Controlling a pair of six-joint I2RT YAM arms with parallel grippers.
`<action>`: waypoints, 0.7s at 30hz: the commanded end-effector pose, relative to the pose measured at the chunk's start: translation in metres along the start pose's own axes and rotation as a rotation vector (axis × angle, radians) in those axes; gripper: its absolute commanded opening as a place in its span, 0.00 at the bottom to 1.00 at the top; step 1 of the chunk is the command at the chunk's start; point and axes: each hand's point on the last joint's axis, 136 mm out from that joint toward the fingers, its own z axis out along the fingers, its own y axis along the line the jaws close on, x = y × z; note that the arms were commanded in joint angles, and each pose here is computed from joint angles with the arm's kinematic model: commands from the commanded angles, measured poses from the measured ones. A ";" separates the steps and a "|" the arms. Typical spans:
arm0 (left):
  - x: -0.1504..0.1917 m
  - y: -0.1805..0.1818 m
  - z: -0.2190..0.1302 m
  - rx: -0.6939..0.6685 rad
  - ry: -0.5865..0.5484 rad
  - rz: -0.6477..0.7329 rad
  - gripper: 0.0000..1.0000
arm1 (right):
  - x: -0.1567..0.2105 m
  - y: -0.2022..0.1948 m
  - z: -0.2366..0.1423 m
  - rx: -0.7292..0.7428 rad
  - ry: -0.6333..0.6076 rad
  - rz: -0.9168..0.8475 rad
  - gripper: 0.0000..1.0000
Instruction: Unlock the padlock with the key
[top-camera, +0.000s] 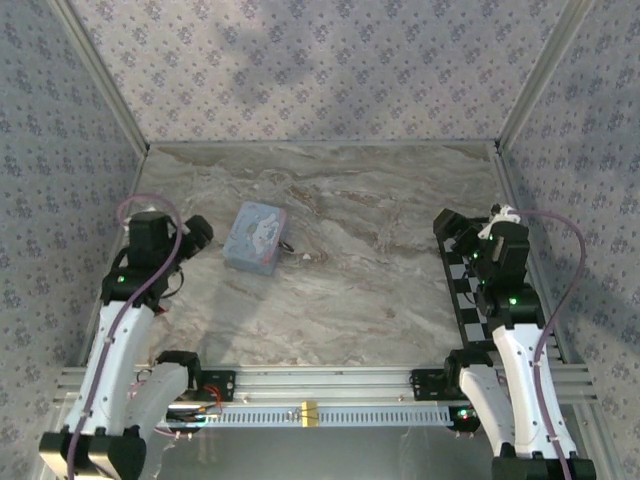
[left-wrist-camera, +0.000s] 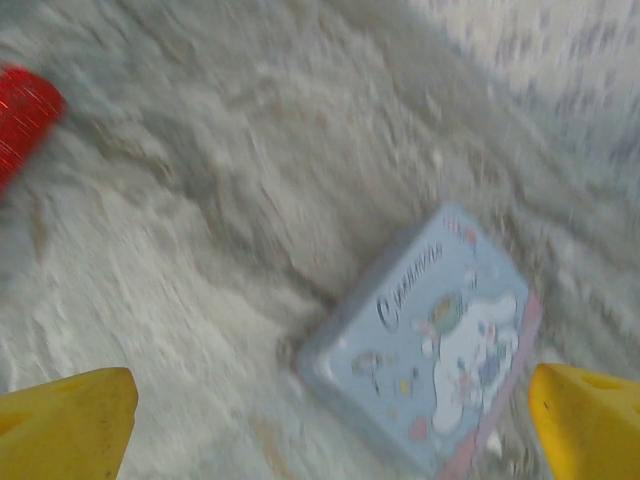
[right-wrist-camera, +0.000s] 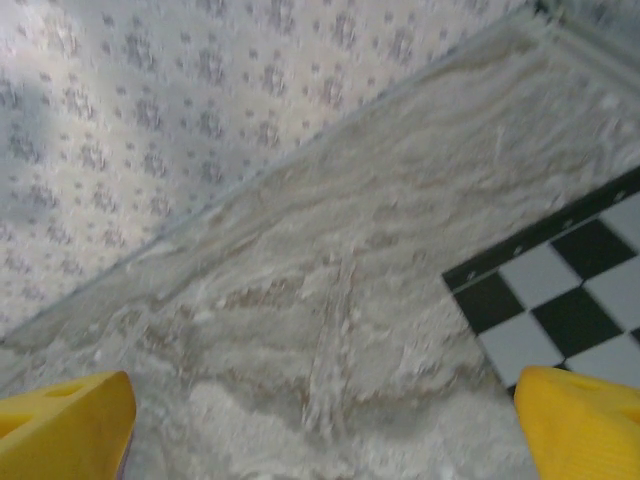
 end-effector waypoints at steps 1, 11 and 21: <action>0.042 -0.002 0.000 0.000 0.148 -0.010 1.00 | 0.030 0.001 0.005 -0.025 0.128 0.052 0.99; 0.087 -0.022 0.058 0.093 0.219 -0.192 1.00 | 0.045 0.029 0.012 -0.085 0.179 0.040 0.99; 0.108 -0.046 0.109 0.136 0.335 -0.149 1.00 | 0.067 0.061 0.020 -0.127 0.255 -0.048 0.99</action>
